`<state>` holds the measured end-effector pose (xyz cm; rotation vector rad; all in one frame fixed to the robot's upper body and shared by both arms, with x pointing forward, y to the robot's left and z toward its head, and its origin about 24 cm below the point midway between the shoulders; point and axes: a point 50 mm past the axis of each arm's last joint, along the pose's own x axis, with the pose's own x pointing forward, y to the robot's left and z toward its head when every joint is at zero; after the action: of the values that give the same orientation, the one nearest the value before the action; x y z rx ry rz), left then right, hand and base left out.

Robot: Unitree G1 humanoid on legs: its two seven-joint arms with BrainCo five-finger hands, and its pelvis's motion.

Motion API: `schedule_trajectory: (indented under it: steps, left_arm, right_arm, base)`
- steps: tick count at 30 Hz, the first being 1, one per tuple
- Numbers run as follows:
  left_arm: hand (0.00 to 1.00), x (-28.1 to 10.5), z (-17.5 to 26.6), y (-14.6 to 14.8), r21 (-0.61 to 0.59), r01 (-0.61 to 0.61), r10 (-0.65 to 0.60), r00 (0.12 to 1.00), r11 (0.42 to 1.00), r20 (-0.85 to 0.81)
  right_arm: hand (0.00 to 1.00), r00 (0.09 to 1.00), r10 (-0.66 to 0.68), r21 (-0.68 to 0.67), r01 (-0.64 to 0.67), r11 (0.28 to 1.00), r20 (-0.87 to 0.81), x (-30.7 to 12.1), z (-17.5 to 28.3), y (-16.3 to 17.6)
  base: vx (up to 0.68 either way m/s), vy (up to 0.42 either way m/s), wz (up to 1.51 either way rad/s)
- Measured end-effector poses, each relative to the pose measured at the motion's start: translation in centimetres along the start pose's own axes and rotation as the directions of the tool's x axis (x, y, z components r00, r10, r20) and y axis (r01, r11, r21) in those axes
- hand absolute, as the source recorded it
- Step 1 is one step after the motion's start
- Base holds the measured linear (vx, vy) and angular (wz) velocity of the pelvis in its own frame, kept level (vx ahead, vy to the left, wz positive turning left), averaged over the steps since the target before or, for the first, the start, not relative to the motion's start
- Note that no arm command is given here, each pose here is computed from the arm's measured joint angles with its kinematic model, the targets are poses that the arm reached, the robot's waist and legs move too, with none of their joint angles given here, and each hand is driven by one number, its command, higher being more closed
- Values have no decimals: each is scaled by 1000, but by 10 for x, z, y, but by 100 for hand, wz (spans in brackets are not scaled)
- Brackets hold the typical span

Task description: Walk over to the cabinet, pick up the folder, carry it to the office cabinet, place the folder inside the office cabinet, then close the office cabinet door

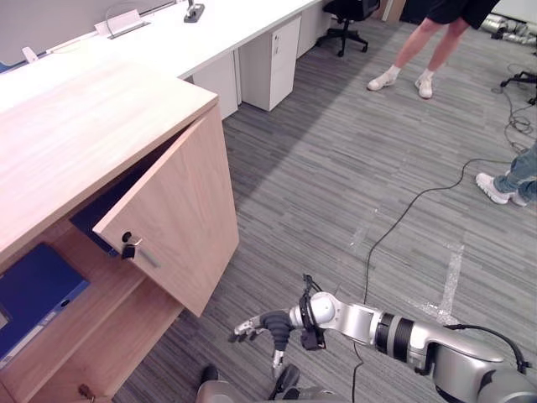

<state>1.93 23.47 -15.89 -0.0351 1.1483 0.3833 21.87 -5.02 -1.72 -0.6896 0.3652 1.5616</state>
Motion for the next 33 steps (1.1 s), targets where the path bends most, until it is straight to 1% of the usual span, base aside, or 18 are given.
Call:
schedule_trajectory:
  steps: [4,7,10,11,12,13,15,16,18,19,20,21,22,25,27,29,31,33]
  left_arm:
    - [0,2,6,-1,2,5,-5,1000,1000,15]
    - [0,3,11,0,12,6,-6,1000,1000,29]
    - [0,3,7,-6,29,25,-25,1000,999,7]
    - [0,3,5,-7,24,25,-25,1000,999,-1]
    - [0,2,3,-9,26,28,-28,1000,999,-10]
    - [0,2,3,-10,29,30,-30,999,999,-12]
    - [0,3,3,-14,40,38,-37,999,999,-18]
    - [0,3,3,-15,39,38,-37,999,999,-20]
    - [0,4,8,-18,39,37,-37,999,999,-10]
    - [0,5,9,-19,49,35,-34,999,998,-9]
    - [0,5,10,-20,56,37,-36,999,998,-7]
    - [0,5,10,-20,71,40,-39,999,997,-9]
    - [0,5,10,-19,81,40,-39,999,996,-10]
    - [0,9,21,-23,131,52,-54,998,990,17]
    - [0,11,28,-25,156,50,-56,998,986,36]
    - [0,11,33,-24,176,49,-60,997,983,56]
    - [0,11,32,-23,164,41,-52,997,986,62]
    - [0,7,17,-17,74,2,-5,1000,997,31]
  right_arm:
    - [0,1000,20,61,-21,998,8,5,-7,16]
    - [0,1000,0,169,1,986,-9,13,-25,34]
    - [0,986,-101,307,138,942,-132,27,-58,42]
    - [0,961,-169,345,238,908,-220,32,-72,43]
    - [0,916,-236,375,354,857,-325,34,-87,42]
    - [0,891,-264,398,408,822,-369,34,-94,43]
    - [0,780,-347,451,596,664,-520,28,-114,46]
    - [0,752,-358,457,633,625,-553,25,-119,48]
    - [0,646,-366,498,757,424,-670,11,-138,62]
    - [0,585,-345,507,810,296,-734,2,-150,77]
    - [0,557,-324,507,831,230,-765,-4,-157,87]
    - [0,499,-254,496,865,82,-829,-16,-171,117]
    - [0,480,-218,488,873,19,-850,-20,-176,132]
    - [0,435,-93,444,864,-236,-896,-27,-182,177]
    - [0,415,-98,423,845,-327,-905,-29,-183,180]
    - [0,417,-100,423,825,-374,-903,-26,-181,182]
    - [0,430,-96,430,807,-405,-898,-20,-177,183]
    - [0,432,-146,452,792,-410,-890,-17,-174,172]
  base:
    - [44,84,25]
    - [21,70,82]
    - [34,101,84]
    - [58,121,90]
    - [68,127,90]
    - [71,148,97]
    - [85,191,112]
    - [85,164,132]
    - [126,172,156]
    - [182,204,164]
    - [279,278,218]
    - [266,243,188]
    - [287,248,210]
    - [234,184,197]
    - [94,-2,149]
    - [54,-112,152]
    - [-28,-199,101]
    - [-51,-194,22]
